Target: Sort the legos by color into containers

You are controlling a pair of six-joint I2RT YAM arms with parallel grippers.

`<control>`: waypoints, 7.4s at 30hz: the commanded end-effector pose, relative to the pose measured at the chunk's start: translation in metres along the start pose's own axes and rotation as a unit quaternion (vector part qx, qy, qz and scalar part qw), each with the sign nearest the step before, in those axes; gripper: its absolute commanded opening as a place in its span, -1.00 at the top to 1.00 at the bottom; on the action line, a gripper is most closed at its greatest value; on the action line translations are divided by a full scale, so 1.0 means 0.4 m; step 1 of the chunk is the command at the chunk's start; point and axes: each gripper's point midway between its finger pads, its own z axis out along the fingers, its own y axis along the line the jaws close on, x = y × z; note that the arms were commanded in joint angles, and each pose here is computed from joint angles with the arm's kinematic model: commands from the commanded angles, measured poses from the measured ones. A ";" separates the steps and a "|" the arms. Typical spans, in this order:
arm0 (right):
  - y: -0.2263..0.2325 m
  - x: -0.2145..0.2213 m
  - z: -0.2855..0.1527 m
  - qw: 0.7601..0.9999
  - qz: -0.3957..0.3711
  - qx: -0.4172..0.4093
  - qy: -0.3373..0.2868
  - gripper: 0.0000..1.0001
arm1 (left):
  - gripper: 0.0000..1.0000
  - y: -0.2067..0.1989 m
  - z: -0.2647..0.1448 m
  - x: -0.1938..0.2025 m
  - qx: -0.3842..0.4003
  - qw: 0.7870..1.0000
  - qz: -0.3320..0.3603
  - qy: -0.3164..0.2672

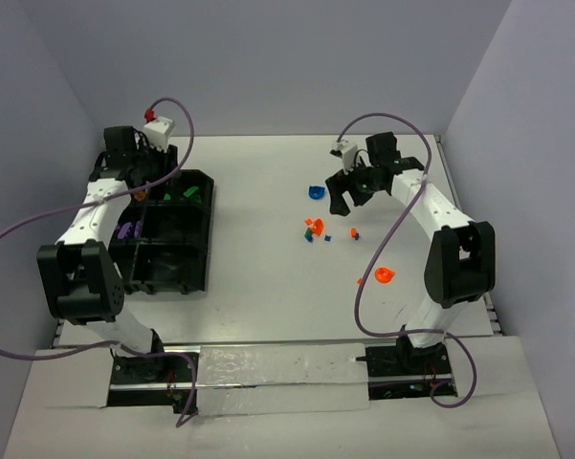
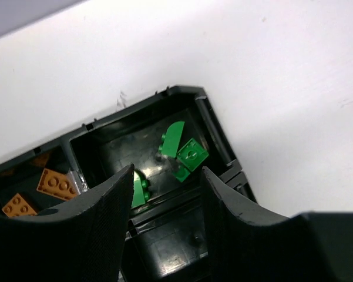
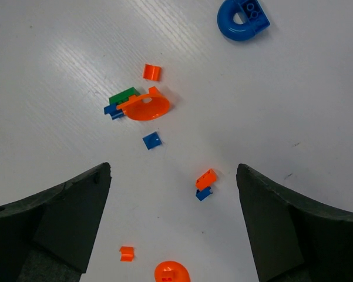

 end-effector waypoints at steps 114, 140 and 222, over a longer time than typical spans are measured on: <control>0.382 -0.218 -0.019 0.846 -0.436 -0.272 -0.140 1.00 | -0.24 -0.483 -0.244 -0.062 0.322 0.910 0.142 -0.219; 0.577 -0.208 -0.119 0.804 -0.445 -0.352 -0.175 1.00 | -0.06 -0.672 -0.371 -0.075 0.437 0.778 0.334 -0.304; 0.367 0.078 -0.018 0.895 -0.322 -0.306 0.033 1.00 | 1.00 -0.640 -0.283 -0.018 0.388 0.790 0.397 -0.260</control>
